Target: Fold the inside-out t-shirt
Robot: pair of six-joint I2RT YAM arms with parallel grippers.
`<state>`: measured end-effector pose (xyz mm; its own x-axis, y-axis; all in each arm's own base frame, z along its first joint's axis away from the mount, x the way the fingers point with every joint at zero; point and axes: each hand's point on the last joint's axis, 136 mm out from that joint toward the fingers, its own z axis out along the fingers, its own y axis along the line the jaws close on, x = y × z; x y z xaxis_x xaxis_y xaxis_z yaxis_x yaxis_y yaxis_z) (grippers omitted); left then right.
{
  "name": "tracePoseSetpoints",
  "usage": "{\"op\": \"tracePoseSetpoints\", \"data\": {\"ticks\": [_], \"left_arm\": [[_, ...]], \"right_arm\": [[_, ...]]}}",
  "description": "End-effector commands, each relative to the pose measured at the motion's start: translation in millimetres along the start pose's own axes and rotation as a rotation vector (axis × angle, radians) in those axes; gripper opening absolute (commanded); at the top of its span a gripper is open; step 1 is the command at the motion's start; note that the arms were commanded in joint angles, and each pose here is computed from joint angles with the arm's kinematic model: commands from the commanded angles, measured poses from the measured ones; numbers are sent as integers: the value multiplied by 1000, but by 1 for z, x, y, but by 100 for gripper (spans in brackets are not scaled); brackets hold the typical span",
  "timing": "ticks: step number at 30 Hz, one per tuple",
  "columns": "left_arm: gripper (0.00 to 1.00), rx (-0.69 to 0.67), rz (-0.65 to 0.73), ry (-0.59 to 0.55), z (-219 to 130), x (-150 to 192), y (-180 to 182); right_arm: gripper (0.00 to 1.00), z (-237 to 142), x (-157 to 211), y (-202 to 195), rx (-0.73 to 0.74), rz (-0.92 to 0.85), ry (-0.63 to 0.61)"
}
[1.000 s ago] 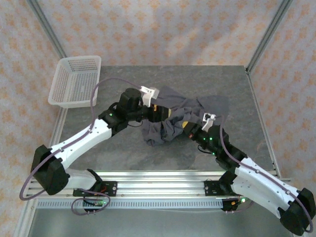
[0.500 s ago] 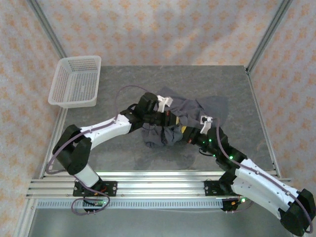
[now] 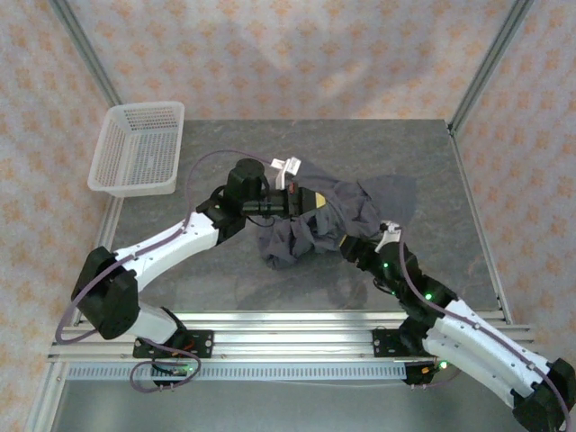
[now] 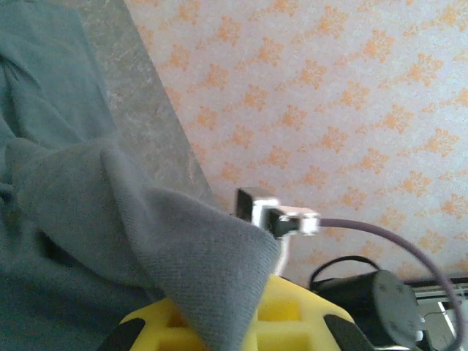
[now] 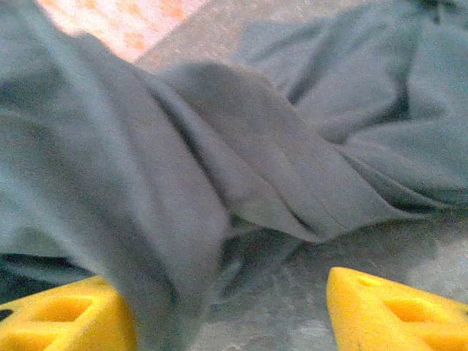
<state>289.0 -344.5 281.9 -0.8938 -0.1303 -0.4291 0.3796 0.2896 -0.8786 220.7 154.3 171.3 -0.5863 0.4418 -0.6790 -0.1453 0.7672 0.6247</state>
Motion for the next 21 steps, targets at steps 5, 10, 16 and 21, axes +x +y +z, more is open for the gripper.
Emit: {"op": "tracePoseSetpoints", "data": {"ticks": [5, 10, 16, 21], "left_arm": [[0, 25, 32, -59, -7, -14, -21], [0, 0, 5, -72, -6, -18, -16], [0, 6, -19, -71, -3, -18, -14], [0, 6, -2, -60, -4, -17, -17]], "right_arm": [[48, -24, -41, 90, -234, -270, -70], [36, -9, -18, 134, -410, -202, 105], [59, 15, -15, 106, -233, -82, 116], [59, 21, -17, 101, -238, -9, 64]]}}
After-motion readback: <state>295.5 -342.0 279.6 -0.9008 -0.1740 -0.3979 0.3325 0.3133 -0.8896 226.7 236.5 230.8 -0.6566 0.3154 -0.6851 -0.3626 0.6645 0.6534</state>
